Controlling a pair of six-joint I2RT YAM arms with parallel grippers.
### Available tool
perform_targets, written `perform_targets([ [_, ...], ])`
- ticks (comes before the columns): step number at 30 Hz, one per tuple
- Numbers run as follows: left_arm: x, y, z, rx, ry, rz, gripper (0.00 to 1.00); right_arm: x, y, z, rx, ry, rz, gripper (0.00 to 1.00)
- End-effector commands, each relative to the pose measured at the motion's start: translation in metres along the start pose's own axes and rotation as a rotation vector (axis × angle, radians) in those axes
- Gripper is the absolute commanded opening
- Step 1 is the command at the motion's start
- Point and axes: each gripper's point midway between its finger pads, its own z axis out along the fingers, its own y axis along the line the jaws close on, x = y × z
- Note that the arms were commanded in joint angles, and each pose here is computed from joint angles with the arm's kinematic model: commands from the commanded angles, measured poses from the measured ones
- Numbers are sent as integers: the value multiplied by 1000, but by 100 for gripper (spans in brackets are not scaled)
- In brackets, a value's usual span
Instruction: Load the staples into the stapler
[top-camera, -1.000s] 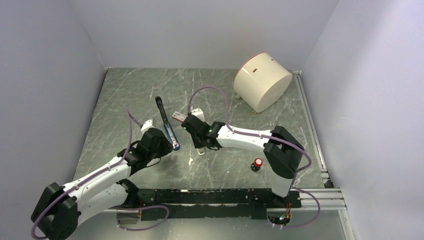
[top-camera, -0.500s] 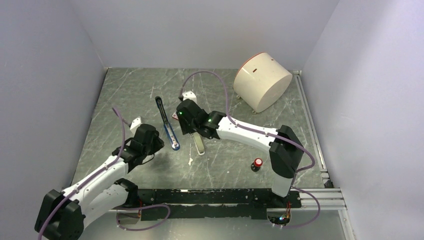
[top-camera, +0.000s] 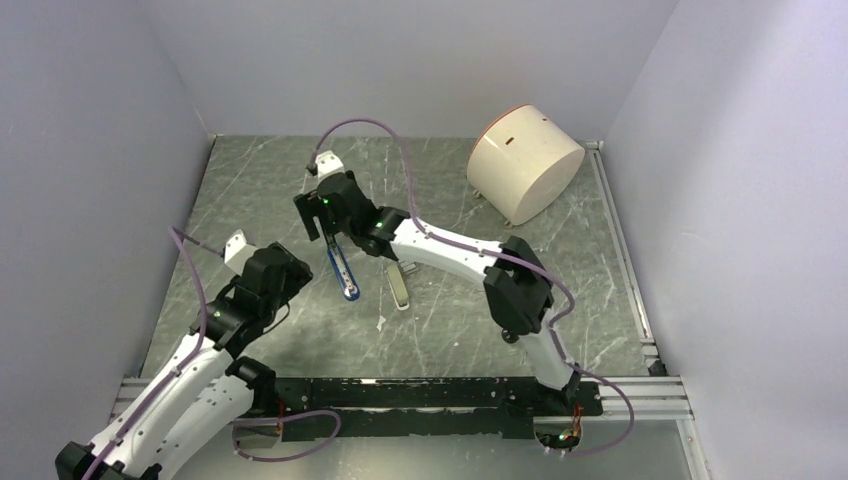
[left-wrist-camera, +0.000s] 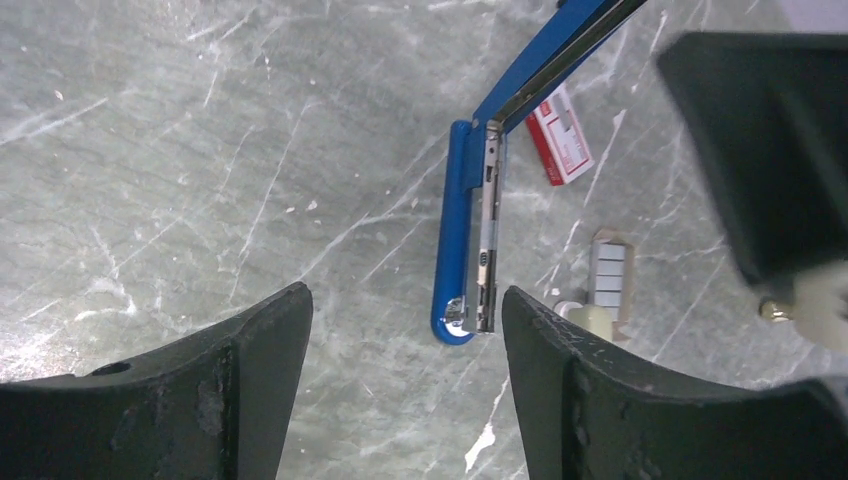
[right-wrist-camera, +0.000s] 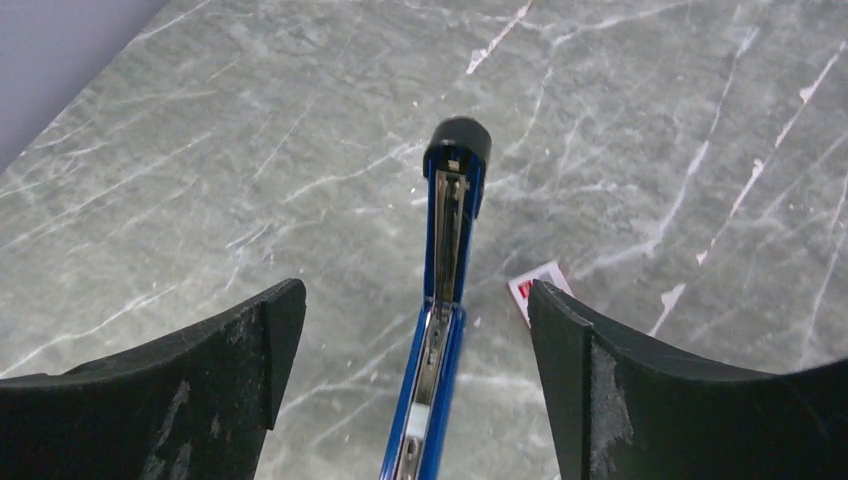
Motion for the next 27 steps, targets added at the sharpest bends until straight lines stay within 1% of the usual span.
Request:
perform_targets([
  [1,-20,-2,-16,-15,-32,14,76,-25,1,26,18,-114,-42,87],
  [3,-21,-5,-19,-6,-20,26,83,-26,1,39,34,-132,-53,87],
  [6,-20,-5,-21,-4,-11,31,86,-25,-1,55,56,-141,-65,87],
  [11,-17,-2,-22,-6,2,32,88,-17,-5,75,80,-129,-81,85],
  [16,-15,-4,-22,5,13,30,86,-10,-13,86,87,-113,-59,79],
  [18,-14,-4,-22,9,15,33,85,-7,-16,90,76,-101,-53,72],
  [23,-10,-4,-20,9,30,45,84,2,-20,96,73,-71,-52,51],
  [27,-2,-6,-16,29,55,52,84,0,-22,92,83,-76,-51,40],
])
